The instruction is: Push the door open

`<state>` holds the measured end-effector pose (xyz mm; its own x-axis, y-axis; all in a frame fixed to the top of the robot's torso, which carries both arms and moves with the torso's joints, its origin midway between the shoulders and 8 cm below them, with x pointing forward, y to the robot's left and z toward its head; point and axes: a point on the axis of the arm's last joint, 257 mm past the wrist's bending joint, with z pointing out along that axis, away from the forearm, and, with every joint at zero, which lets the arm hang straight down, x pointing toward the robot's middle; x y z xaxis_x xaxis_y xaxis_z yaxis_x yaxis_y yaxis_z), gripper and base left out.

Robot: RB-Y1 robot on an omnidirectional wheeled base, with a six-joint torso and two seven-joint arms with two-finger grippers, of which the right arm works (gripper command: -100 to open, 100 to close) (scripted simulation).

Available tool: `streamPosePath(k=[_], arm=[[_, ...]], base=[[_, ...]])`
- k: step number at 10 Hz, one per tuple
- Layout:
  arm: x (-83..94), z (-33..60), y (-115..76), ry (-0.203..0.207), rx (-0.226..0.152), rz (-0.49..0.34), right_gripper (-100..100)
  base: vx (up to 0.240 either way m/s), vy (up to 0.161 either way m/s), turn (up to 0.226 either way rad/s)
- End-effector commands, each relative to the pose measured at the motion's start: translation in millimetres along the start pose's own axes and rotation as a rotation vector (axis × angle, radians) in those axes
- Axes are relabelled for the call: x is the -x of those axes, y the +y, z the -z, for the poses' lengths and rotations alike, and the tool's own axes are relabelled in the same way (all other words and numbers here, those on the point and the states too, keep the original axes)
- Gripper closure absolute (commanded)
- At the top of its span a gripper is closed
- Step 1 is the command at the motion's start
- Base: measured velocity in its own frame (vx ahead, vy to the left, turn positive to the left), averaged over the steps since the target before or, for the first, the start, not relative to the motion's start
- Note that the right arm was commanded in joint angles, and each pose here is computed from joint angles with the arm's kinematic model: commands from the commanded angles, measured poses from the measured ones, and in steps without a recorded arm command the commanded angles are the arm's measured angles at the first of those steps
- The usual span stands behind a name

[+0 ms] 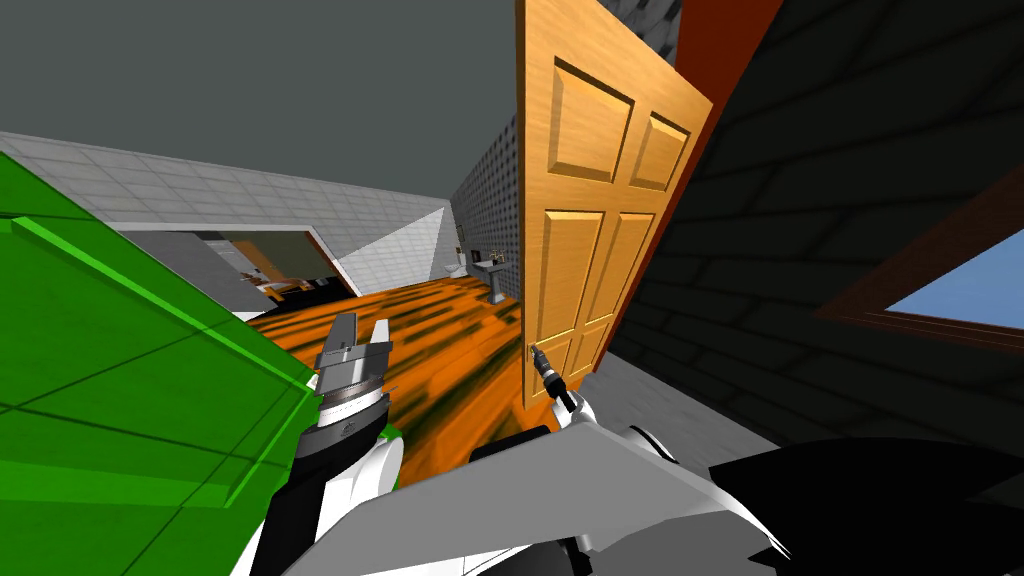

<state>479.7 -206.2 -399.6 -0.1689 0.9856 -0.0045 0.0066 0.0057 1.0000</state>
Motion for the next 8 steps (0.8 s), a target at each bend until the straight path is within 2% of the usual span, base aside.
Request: streamPosePath(k=[1, 4, 5, 6, 8], arm=[[12.5, -4.1, 6.4, -0.02, 0.015, 0.007, 100], [27.7, -2.6, 6.7, -0.056, 0.015, 0.01, 100], [27.7, -2.6, 6.7, -0.056, 0.015, 0.01, 100], [39.4, -1.3, 6.9, -0.084, 0.014, 0.011, 100], [48.7, 0.0, 7.1, -0.107, 0.014, 0.011, 100]], base=[[0.159, 0.078, -0.025], [0.178, 0.066, -0.03], [0.123, 0.04, -0.021], [0.15, 0.049, -0.042], [0.205, 0.082, -0.043]])
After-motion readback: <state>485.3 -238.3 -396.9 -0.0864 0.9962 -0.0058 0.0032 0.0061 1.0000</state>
